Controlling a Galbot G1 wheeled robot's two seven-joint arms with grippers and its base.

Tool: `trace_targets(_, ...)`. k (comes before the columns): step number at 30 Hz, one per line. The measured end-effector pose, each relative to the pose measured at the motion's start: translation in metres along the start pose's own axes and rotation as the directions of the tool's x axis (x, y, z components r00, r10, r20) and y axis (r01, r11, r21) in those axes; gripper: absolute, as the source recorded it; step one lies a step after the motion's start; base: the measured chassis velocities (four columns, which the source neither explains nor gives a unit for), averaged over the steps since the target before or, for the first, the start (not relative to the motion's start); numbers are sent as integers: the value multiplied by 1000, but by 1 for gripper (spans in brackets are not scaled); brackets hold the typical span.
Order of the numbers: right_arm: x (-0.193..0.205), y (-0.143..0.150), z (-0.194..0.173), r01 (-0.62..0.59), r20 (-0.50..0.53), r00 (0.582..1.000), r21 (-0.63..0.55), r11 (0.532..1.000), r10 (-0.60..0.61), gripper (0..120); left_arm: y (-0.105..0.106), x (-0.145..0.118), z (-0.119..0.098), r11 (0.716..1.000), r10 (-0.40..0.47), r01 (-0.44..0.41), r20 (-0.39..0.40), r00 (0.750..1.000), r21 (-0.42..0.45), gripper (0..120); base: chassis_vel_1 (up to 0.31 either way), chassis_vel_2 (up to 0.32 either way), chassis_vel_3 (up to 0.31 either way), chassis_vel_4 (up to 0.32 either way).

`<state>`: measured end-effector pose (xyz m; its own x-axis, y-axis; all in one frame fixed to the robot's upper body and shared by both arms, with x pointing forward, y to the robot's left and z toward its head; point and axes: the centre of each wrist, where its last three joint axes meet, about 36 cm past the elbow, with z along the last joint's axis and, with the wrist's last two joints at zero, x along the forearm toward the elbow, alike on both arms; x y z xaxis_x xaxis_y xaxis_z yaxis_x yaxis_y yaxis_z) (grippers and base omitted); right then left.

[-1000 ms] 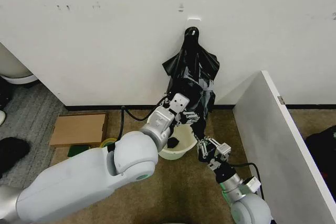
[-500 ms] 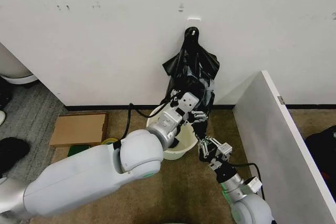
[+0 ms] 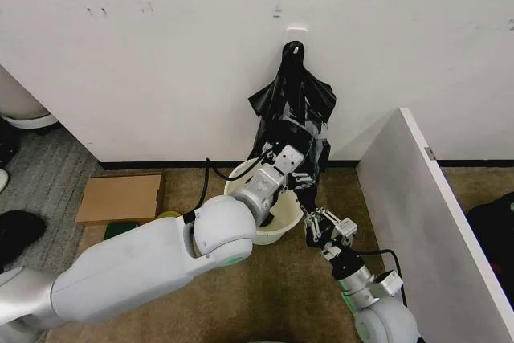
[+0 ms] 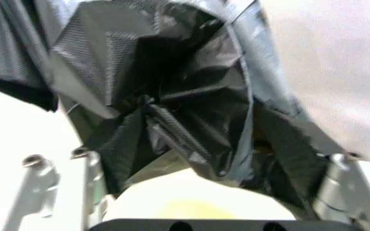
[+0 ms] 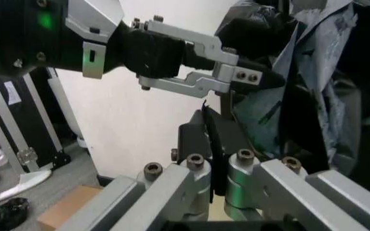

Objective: Place the garbage bag over the trash bin.

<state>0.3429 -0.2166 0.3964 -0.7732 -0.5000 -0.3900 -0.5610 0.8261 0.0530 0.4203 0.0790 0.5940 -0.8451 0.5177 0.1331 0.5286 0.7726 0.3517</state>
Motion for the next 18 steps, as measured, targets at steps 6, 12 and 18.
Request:
trace_targets(6,-1,0,0,0,2,1000,-2,1000,0,0,1,-1,1,1000,-6,6,4,1000,6,50,0,0,0,0)
trace_targets(12,-1,1,0,0,2,1000,-5,1000,0,0,4,-4,5,1000,-21,21,5,1000,22,25,0,0,0,0)
trace_targets(18,-1,1,1,0,1,1000,-5,1000,0,0,7,-4,6,998,-41,40,22,999,40,4,0,0,0,0)
